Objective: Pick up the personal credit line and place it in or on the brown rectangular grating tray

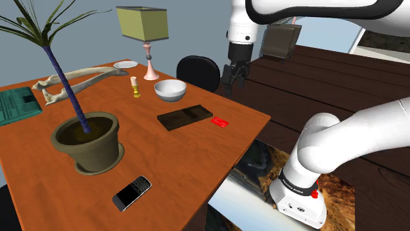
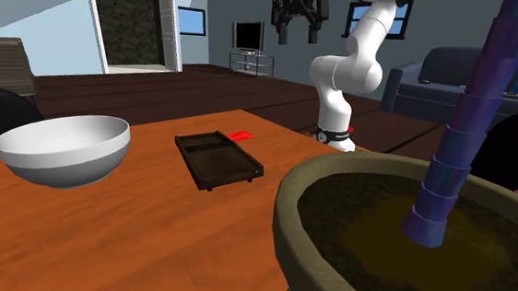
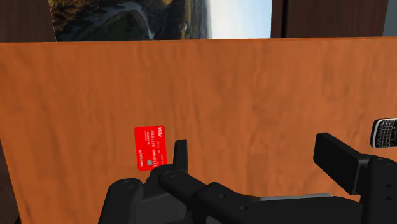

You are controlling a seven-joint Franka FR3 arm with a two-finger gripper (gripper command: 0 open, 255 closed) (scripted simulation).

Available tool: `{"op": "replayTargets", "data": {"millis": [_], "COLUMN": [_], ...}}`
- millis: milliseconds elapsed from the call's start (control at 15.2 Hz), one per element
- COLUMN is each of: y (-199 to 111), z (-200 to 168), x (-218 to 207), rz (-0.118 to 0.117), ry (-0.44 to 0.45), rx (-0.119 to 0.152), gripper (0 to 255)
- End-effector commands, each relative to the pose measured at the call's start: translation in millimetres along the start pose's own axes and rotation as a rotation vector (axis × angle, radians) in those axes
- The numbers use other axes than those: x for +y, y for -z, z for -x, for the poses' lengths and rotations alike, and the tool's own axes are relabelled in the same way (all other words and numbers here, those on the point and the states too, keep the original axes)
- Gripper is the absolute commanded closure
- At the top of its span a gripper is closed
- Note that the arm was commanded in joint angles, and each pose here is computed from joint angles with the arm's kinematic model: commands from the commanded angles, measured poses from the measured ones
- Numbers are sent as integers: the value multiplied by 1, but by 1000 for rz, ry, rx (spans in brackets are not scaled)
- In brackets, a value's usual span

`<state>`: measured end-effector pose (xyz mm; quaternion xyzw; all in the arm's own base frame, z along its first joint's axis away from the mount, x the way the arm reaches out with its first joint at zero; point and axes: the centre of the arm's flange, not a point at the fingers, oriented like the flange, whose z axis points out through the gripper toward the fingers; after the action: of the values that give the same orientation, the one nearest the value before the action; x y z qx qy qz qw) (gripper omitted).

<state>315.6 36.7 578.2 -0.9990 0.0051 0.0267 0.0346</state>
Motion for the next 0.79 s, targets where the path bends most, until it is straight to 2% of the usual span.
{"op": "replayTargets", "data": {"millis": [0,726], "y": [0,-118], "z": [0,-117], "x": [0,56], "rz": [0,38], "ry": [0,-5], "rx": [0,-310], "gripper": [0,0]}}
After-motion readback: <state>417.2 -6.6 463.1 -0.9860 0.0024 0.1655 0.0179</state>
